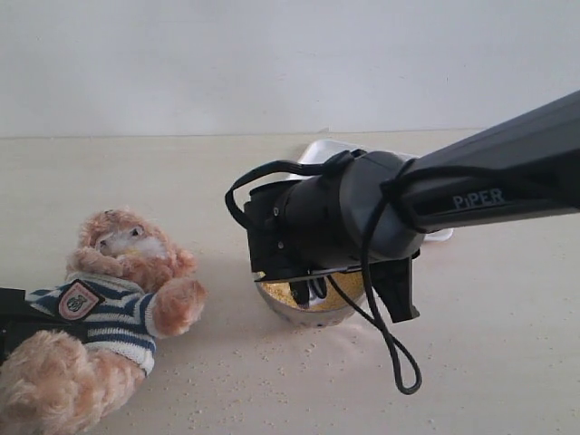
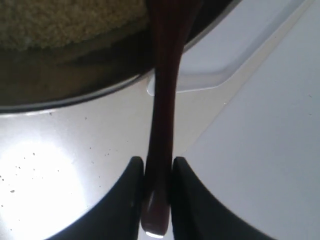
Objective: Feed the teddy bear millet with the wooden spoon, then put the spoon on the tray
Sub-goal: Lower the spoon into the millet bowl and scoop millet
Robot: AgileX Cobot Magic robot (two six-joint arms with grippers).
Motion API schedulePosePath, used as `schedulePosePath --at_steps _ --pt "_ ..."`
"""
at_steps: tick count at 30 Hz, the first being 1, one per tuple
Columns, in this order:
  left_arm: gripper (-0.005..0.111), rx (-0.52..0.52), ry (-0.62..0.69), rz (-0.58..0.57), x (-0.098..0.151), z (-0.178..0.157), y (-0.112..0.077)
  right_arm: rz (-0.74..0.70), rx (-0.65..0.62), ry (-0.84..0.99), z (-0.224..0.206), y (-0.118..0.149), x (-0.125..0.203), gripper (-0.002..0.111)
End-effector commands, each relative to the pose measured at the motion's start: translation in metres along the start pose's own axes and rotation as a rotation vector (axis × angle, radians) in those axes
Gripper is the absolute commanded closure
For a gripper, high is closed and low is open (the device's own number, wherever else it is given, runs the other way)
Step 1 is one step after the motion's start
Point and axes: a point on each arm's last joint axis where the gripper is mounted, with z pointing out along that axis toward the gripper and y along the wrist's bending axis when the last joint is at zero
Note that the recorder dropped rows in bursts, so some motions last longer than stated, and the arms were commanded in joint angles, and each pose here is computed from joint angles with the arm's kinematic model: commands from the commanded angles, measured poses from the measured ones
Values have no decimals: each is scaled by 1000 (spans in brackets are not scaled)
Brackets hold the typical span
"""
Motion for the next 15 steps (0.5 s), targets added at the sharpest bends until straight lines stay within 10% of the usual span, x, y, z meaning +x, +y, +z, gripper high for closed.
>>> schedulePosePath --at_steps 1,15 --pt "102 15 -9 8 1 -2 -3 3 -38 -30 -12 11 -8 108" --pt "102 15 -9 8 1 -2 -3 43 -167 -53 -16 22 -11 108"
